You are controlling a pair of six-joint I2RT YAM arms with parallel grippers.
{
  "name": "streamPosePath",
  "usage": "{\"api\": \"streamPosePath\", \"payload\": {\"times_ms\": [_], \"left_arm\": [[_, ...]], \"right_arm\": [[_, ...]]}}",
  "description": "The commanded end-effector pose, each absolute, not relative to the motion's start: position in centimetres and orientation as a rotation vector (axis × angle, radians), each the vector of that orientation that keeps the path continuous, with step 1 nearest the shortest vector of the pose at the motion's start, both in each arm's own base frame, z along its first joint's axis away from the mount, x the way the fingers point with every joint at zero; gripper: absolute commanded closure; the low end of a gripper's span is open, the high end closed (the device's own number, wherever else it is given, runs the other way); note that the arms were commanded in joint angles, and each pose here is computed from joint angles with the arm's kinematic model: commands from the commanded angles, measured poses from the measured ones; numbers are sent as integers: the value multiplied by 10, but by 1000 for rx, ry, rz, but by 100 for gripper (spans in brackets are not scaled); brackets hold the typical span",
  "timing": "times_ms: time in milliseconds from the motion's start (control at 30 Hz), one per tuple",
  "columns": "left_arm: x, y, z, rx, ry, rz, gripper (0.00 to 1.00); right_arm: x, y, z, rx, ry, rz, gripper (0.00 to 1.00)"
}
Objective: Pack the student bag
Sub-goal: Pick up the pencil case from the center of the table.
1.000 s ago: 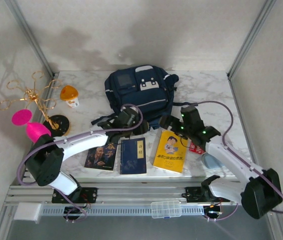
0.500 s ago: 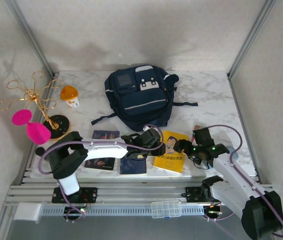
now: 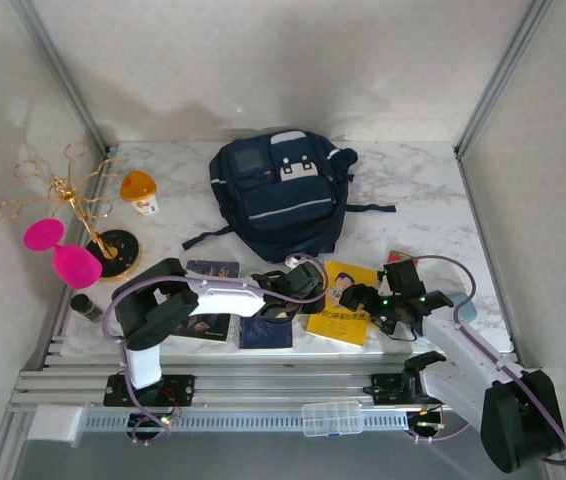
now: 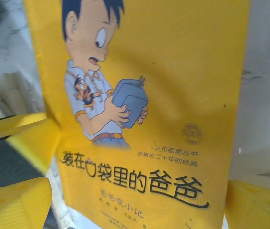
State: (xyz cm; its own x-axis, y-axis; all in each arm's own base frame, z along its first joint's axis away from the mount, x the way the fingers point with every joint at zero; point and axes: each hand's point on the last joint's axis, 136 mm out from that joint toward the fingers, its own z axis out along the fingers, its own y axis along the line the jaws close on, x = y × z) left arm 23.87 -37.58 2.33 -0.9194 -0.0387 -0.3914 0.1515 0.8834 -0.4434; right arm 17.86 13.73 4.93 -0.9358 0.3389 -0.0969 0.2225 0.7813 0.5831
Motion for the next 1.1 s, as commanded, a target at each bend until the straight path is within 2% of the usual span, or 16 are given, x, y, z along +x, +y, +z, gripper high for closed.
{"api": "streamPosePath", "payload": {"times_ms": [0,200,300,400,833,1000,1067], "left_arm": [[242,-372,9,68,2672,-609,62],[242,-365,2,40,2676,-583,63],[243,-362,0,30,2680,-554,64],[242,-362,-1,32,2679,-551,64],[243,-368,0,37,2688,-563,65],[247,-371,11,37,2669,-580,64],[251,-377,24,22,2641,-622,62]], "right_arm": [[183,150,73,362,2711,1000,8],[185,147,84,358,2708,963,9],[185,154,95,325,2680,1031,11],[187,152,103,296,2667,1012,18],[186,148,100,277,2672,970,73],[191,149,106,284,2628,993,92],[194,153,114,272,2596,1037,96]]}}
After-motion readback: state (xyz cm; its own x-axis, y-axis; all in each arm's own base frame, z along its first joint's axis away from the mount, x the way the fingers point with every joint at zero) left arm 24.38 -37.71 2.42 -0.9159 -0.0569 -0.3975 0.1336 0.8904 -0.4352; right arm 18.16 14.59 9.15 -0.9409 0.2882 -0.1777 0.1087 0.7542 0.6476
